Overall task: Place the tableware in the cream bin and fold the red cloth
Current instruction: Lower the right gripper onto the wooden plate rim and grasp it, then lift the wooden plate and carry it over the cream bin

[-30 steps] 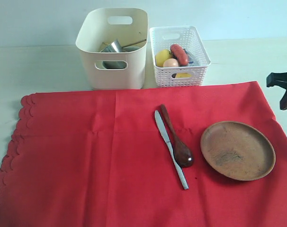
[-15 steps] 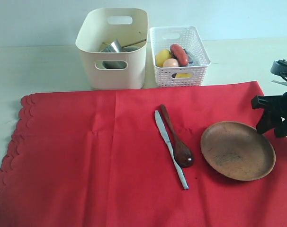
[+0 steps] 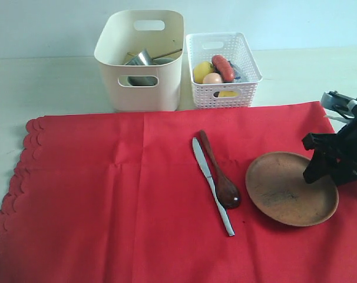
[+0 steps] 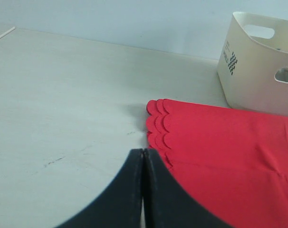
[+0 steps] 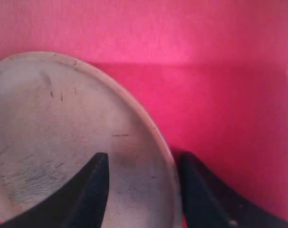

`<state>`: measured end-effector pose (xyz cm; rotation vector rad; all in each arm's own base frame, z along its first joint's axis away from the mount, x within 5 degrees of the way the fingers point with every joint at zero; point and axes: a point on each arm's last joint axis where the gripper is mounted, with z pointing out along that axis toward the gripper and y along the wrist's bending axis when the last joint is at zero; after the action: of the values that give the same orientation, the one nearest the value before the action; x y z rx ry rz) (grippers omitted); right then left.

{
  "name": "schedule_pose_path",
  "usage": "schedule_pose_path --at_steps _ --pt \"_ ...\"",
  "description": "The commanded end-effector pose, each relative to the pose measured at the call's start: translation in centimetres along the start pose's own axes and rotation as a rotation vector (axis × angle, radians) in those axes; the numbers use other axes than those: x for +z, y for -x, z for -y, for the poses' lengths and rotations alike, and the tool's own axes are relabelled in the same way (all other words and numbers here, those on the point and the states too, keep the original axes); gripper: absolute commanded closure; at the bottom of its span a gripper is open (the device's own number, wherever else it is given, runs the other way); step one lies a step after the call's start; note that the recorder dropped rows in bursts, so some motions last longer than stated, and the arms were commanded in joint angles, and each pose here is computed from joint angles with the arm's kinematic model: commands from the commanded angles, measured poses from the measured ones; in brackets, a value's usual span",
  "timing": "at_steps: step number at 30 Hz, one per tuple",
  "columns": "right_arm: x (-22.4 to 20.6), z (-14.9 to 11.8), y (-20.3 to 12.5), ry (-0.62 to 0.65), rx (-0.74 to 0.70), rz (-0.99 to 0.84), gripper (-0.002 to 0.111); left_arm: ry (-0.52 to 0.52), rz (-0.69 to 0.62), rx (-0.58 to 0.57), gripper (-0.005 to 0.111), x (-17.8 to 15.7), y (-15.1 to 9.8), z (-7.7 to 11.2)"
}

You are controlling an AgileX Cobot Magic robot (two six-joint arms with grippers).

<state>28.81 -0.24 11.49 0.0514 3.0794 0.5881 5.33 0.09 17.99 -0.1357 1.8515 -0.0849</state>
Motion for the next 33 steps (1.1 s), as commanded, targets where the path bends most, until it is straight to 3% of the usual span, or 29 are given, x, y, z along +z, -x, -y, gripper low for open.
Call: schedule_pose_path --at_steps 1,10,12,17,33 --pt "0.8 0.4 -0.1 0.013 -0.004 -0.034 0.062 -0.005 0.011 -0.001 0.107 0.0 0.1 0.0" --pt "2.7 1.0 -0.2 0.029 -0.018 -0.092 0.064 -0.005 0.011 -0.001 0.107 0.0 0.1 0.0" --pt "3.2 1.2 -0.3 0.031 -0.015 -0.106 0.073 -0.005 0.011 -0.001 0.107 0.0 0.1 0.0" --pt "3.4 1.6 -0.5 -0.003 -0.039 -0.129 0.107 -0.005 0.011 -0.001 0.107 0.0 0.1 0.0" --pt "-2.4 -0.6 -0.4 -0.035 -0.087 0.052 0.108 -0.005 0.011 -0.001 0.107 0.0 0.1 0.0"
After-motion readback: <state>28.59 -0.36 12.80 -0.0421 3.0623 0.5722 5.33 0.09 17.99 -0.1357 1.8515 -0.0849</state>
